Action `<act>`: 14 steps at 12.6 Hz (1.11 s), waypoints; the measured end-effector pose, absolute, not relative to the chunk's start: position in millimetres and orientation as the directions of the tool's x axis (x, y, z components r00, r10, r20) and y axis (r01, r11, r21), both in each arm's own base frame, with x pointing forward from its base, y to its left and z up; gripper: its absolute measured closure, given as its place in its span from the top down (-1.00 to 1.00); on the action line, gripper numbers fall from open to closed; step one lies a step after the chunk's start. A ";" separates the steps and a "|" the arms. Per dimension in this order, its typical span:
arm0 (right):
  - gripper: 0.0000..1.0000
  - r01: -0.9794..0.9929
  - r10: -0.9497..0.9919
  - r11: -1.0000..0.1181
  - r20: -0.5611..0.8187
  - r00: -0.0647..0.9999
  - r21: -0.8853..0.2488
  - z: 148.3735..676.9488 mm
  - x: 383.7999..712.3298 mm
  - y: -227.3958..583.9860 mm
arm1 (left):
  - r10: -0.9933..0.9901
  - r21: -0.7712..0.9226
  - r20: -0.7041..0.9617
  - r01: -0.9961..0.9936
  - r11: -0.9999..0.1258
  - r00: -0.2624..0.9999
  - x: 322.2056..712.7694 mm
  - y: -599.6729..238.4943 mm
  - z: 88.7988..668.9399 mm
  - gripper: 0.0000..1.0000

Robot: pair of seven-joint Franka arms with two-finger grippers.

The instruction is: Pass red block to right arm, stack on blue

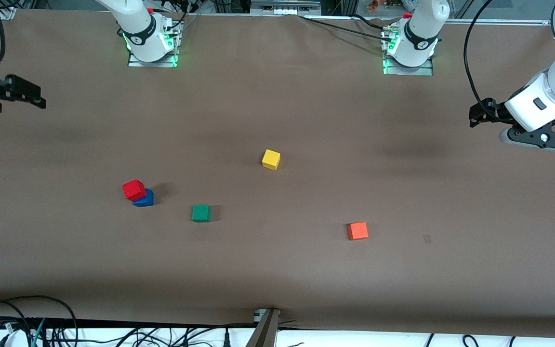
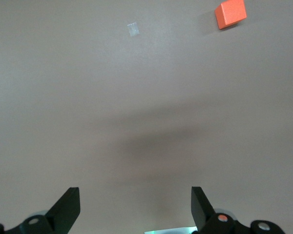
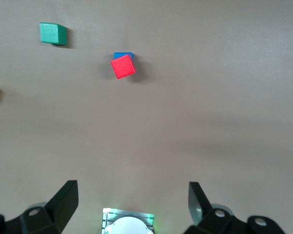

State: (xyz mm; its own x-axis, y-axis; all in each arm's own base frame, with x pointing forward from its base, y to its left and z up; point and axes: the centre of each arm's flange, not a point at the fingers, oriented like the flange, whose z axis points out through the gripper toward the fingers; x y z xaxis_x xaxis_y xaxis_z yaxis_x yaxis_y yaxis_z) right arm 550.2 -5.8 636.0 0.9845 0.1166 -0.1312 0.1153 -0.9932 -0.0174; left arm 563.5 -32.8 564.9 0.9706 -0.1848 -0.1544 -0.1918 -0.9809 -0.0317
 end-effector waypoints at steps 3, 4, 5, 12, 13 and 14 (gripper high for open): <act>1.00 0.133 0.134 -0.991 -0.152 0.979 -0.022 640.9 531.4 0.6 | -0.185 -0.032 -0.154 -0.192 -0.981 0.971 563.5 -32.9 565.0 1.00; 1.00 0.133 0.135 -0.991 -0.159 0.978 -0.023 638.1 531.3 1.0 | -0.185 -0.032 -0.154 -0.192 -0.981 0.971 563.5 -32.9 565.0 1.00; 1.00 0.133 0.135 -0.991 -0.166 0.977 -0.022 634.9 532.9 1.1 | -0.185 -0.032 -0.154 -0.192 -0.981 0.971 563.5 -32.9 564.9 1.00; 1.00 0.132 0.133 -0.991 -0.178 0.975 -0.018 625.6 539.2 1.4 | -0.186 -0.032 -0.154 -0.193 -0.981 0.970 563.5 -33.7 565.0 1.00; 1.00 0.132 0.133 -0.991 -0.179 0.975 -0.017 624.9 539.7 1.3 | -0.186 -0.032 -0.154 -0.193 -0.981 0.970 563.5 -33.7 565.0 1.00; 1.00 0.132 0.133 -0.991 -0.180 0.975 -0.017 624.2 540.1 1.2 | -0.186 -0.032 -0.154 -0.193 -0.981 0.970 563.5 -34.0 565.0 1.00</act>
